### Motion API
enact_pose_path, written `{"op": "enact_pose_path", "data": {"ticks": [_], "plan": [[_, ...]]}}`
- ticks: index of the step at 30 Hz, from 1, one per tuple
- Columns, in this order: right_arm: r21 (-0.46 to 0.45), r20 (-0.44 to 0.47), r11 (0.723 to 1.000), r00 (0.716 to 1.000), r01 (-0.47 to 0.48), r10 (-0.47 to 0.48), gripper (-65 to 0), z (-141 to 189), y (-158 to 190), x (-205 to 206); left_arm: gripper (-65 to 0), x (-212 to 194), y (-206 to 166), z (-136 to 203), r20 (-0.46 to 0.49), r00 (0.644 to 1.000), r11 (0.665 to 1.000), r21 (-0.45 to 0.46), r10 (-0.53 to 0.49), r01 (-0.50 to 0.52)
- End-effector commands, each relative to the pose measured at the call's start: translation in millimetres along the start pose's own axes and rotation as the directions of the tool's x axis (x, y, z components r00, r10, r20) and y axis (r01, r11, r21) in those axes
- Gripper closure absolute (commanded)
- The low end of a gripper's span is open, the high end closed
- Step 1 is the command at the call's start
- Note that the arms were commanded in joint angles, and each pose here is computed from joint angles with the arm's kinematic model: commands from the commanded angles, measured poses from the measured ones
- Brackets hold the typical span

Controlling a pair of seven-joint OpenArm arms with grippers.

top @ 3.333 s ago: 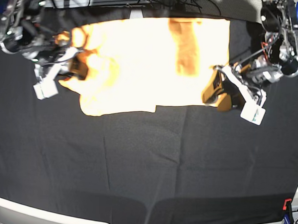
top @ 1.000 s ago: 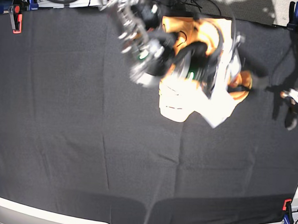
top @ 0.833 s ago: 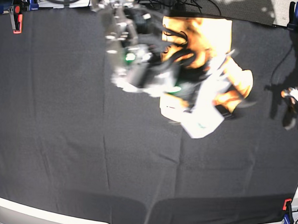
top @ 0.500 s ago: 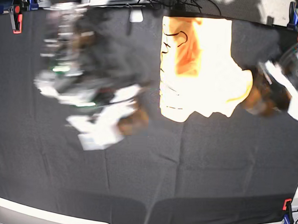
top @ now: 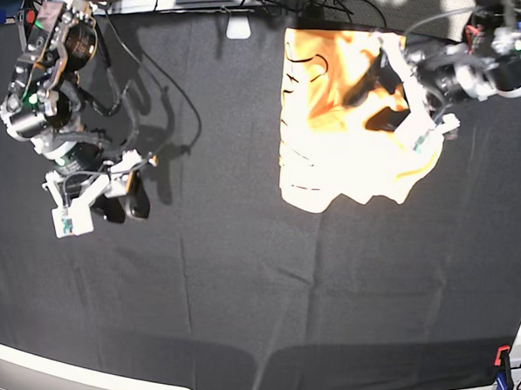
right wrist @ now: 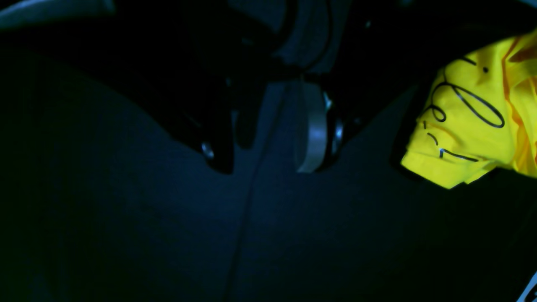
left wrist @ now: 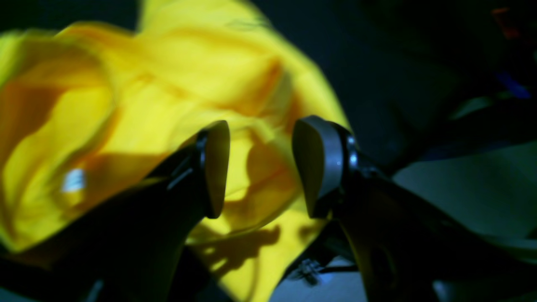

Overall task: Layout the t-shirt on the table in an organized manner, then fold the t-shirt properly
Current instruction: 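Release the shirt and move both grippers away from it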

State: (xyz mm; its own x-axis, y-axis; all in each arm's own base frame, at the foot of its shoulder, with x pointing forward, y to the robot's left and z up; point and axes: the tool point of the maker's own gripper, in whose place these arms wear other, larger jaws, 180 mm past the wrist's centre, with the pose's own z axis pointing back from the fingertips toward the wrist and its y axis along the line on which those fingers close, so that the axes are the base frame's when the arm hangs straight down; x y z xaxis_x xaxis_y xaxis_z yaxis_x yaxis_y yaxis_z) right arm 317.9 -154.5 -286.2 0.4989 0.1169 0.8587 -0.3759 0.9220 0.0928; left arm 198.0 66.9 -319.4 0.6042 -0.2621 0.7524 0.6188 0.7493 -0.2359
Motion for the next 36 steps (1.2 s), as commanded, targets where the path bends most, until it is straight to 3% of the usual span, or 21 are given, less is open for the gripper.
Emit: {"op": "enact_pose_path", "data": {"ticks": [1,10,14,18,23,29,33,36], "plan": [[0.004,0.053,1.000,0.998,-0.019,0.019,-23.7,3,-1,16,-26.2,11,-1,3,0.042,0.999,1.000,-0.002,-0.005,0.005],[0.004,0.055,1.000,0.998,-0.019,0.019,-23.7,3,-1,17,-25.1,-5,-1,3,-0.019,1.000,1.000,0.012,0.025,-0.025],[0.004,0.057,1.000,0.998,-0.019,0.019,-23.7,3,-1,17,-16.6,-9,-11,4,-0.017,0.998,0.998,-0.025,0.059,-0.060],[0.004,0.060,1.000,0.998,-0.019,0.019,-23.7,3,-1,18,0.0,-10,-13,5,-0.011,0.998,0.997,-0.033,0.069,-0.070],[0.004,0.061,1.000,0.998,-0.019,0.019,-23.7,3,-1,18,0.0,-12,-10,6,-0.017,0.997,0.997,-0.023,0.070,-0.071],[0.004,0.070,1.000,0.997,-0.019,0.019,-23.7,3,-1,20,0.0,-32,21,28,-0.089,0.993,0.994,0.083,0.076,-0.068],[0.004,0.076,1.000,0.997,-0.019,0.019,-23.7,3,-1,21,0.0,-55,53,62,-0.118,0.983,0.968,0.225,0.140,-0.111],[0.005,0.099,1.000,0.995,-0.020,0.019,-23.7,3,-1,25,0.0,-83,59,87,-0.189,0.965,0.951,0.282,0.183,-0.125]]}}
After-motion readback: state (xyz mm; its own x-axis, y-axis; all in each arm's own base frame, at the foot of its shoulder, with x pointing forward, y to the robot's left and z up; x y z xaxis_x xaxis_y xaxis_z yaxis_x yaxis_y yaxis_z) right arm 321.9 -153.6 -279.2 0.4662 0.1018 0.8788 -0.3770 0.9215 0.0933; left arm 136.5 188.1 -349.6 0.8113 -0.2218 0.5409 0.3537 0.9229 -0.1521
